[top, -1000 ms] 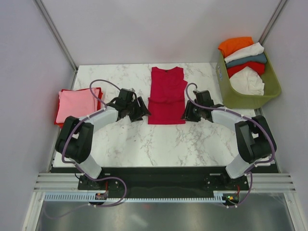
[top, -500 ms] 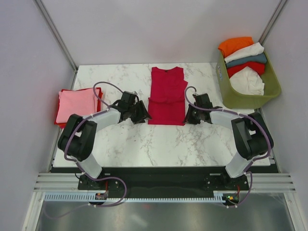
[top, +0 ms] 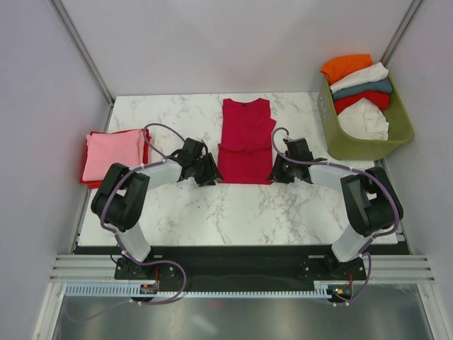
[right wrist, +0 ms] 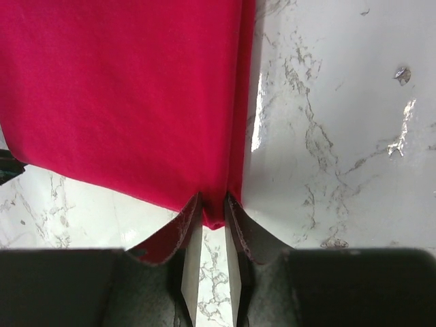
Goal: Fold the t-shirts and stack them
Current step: Fold the tshirt
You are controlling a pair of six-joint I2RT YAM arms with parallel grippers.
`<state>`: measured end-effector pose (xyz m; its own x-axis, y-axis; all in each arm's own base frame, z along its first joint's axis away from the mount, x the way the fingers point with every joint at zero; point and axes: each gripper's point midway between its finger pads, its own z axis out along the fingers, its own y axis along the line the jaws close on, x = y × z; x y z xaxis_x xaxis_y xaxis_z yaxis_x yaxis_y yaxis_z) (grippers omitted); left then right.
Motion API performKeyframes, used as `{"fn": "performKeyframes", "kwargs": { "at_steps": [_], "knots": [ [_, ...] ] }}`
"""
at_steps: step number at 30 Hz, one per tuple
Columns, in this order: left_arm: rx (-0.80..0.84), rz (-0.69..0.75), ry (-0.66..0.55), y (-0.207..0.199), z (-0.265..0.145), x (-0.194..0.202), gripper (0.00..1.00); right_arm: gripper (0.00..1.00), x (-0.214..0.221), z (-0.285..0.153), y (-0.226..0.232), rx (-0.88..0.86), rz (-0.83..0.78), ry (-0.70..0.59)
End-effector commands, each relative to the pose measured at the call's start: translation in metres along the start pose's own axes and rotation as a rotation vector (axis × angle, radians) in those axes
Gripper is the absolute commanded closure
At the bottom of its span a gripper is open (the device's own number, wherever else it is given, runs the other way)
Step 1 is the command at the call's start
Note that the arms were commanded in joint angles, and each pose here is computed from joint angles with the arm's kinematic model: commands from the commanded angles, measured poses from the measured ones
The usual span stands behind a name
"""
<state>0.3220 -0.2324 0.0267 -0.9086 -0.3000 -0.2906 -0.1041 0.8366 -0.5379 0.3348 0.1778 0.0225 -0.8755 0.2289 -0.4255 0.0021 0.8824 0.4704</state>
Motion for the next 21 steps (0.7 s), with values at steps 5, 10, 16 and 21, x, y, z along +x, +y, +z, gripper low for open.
{"fn": "performKeyframes", "kwargs": {
  "at_steps": [5,10,16,21],
  "knots": [
    [-0.066,0.018,-0.014,0.009,0.015,0.001,0.61,0.71,0.007,-0.004,-0.012,0.063,-0.012,-0.003],
    [-0.083,0.015,-0.020,0.013,0.017,0.000,0.75,0.65,0.008,-0.004,-0.016,0.085,-0.019,-0.001],
    [-0.088,0.025,-0.029,0.014,0.016,-0.001,0.98,0.60,0.011,-0.005,-0.024,0.122,-0.024,-0.010],
    [-0.091,0.028,-0.033,0.014,0.014,-0.002,0.98,0.60,0.008,-0.011,-0.025,0.135,-0.029,-0.028]
  ]
}}
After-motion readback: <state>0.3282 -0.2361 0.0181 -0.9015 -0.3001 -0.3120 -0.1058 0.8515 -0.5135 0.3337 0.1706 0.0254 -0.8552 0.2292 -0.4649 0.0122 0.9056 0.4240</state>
